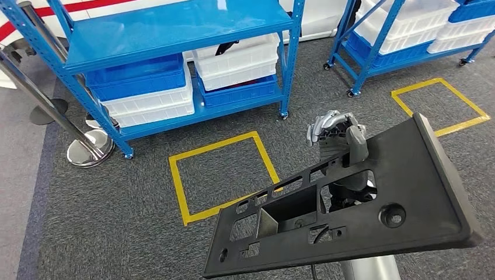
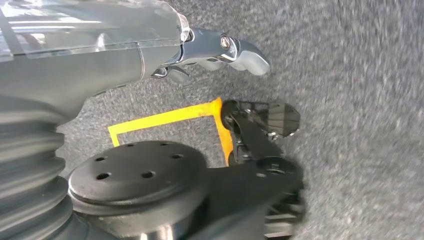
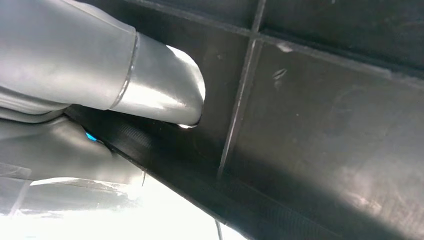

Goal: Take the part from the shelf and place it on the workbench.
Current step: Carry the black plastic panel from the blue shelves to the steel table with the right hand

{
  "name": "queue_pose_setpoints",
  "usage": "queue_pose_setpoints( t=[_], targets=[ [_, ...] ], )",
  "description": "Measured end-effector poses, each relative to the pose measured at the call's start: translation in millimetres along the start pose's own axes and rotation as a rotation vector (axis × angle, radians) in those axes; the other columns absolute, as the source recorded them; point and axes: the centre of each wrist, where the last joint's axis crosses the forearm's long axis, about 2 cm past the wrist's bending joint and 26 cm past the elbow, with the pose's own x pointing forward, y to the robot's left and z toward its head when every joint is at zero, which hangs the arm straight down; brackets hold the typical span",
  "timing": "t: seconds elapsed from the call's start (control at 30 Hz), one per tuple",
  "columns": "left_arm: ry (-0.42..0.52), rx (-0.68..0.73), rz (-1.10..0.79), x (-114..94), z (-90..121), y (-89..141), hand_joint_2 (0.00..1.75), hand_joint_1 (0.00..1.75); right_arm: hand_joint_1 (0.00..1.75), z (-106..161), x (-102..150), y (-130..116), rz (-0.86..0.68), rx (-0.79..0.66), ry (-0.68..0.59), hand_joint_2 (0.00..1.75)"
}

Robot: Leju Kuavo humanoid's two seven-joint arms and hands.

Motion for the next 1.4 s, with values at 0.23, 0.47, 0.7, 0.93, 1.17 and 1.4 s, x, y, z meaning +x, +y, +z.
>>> queue_pose_setpoints(
  t=[0.23, 0.47, 0.7, 0.93, 1.17, 1.4],
  targets=[
    [0.004, 0.007, -0.002, -1.7, 0.1, 1.6, 1.75, 0.00, 1.75, 0.4, 0.0, 0.0, -0.008, 0.004, -0.001, 0.00],
    [0.004, 0.005, -0.001, -1.2, 0.2, 0.0, 1.75, 0.00, 1.75, -1.9, 1.1, -1.8, -0.007, 0.006, -0.010, 0.00],
    [-0.001, 0.005, -0.002, -0.7, 0.1, 0.0, 1.75, 0.00, 1.75, -2.7, 0.2, -3.5, -0.006, 0.003, -0.008, 0.00],
    [-0.014, 0.000, -0.009, 1.3, -0.2, -0.3, 1.75, 0.00, 1.75, -4.3, 1.5, -4.3, -0.005, 0.004, -0.018, 0.00],
    [-0.008, -0.006, -0.031, -2.4, 0.3, 0.8, 1.75, 0.00, 1.75, -0.4, 1.3, -3.6, -0.002, -0.004, -0.011, 0.00],
    [-0.001, -0.007, -0.042, -0.5, -0.1, 1.3, 1.75, 0.00, 1.75, 1.2, 3.5, -3.5, 0.003, -0.006, -0.016, 0.00]
  ],
)
